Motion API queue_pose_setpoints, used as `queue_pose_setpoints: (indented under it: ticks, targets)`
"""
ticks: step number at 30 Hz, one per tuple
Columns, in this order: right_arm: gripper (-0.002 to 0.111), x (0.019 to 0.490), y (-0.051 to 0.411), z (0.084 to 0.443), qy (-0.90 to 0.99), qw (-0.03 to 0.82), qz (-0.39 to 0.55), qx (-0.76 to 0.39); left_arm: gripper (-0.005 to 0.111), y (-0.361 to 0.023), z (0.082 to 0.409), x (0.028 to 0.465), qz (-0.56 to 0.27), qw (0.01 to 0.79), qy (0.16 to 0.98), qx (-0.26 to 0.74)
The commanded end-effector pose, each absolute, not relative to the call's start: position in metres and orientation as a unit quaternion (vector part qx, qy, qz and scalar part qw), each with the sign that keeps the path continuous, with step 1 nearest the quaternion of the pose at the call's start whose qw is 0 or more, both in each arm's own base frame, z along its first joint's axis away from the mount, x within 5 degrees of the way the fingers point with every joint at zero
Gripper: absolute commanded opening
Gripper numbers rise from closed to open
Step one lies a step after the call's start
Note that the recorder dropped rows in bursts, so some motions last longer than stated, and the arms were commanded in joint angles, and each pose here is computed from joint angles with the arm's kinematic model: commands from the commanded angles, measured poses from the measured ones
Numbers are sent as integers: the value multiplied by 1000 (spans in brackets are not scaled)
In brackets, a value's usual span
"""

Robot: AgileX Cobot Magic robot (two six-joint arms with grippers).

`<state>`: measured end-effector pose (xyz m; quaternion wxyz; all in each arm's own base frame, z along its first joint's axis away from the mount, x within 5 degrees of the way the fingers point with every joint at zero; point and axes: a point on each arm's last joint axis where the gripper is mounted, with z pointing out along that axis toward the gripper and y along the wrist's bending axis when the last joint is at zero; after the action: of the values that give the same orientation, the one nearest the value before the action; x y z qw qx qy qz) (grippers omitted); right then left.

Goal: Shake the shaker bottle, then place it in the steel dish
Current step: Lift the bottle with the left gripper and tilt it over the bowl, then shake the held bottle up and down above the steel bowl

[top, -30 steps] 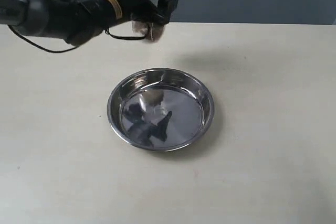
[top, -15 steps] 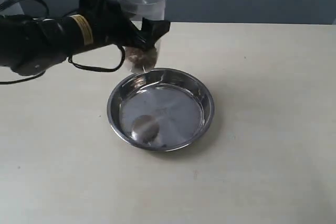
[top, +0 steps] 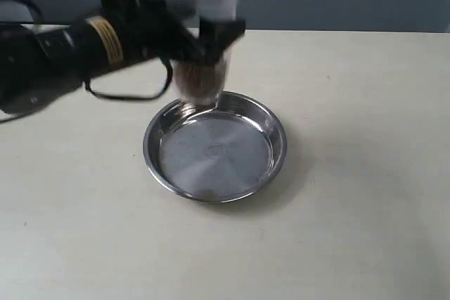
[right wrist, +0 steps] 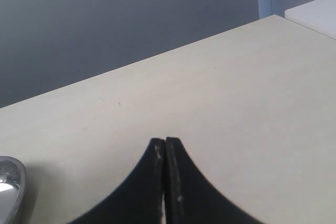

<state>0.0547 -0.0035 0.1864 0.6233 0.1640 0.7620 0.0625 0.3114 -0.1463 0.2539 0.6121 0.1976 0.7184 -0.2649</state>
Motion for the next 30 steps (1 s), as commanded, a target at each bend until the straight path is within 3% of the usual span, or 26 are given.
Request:
queue_pose_setpoints:
  ticks: [1,3,5,7,8,9,11,13,15,18,20,21,24,26,27,30]
  targets:
    - [-1,55,-4,186,760,627,60,162,0,-147,223,305,-248,553,780,158]
    - [-1,55,-4,186,760,627,60,162,0,-150,217,302,-267,541,783,154]
    - [-1,55,-4,186,760,627,60,162,0,-154,266,297,-295,615,705,192]
    - [-1,55,-4,186,760,627,60,162,0,-150,323,286,-263,685,636,238]
    - [-1,55,-4,186,760,627,60,162,0,-146,328,285,-249,686,646,225]
    - [-1,55,-4,186,760,627,60,162,0,-143,320,288,-246,667,675,198]
    - [-1,55,-4,186,760,627,60,162,0,-139,258,294,-222,575,771,161]
    - [-1,55,-4,186,760,627,60,162,0,-138,209,291,-225,515,815,141]
    - [-1,55,-4,186,760,627,60,162,0,-143,218,283,-267,548,775,166]
    - [-1,55,-4,186,760,627,60,162,0,-147,292,274,-324,664,647,188]
    - [-1,55,-4,186,760,627,60,162,0,-143,317,274,-288,689,635,197]
    - [-1,55,-4,186,760,627,60,162,0,-141,310,277,-269,669,667,187]
    - [-1,55,-4,186,760,627,60,162,0,-138,239,284,-240,565,774,157]
    - [-1,55,-4,186,760,627,60,162,0,-139,216,279,-264,546,780,151]
    - [-1,55,-4,186,760,627,60,162,0,-141,224,277,-280,563,761,157]
    - [-1,55,-4,186,760,627,60,162,0,-145,298,273,-319,670,645,184]
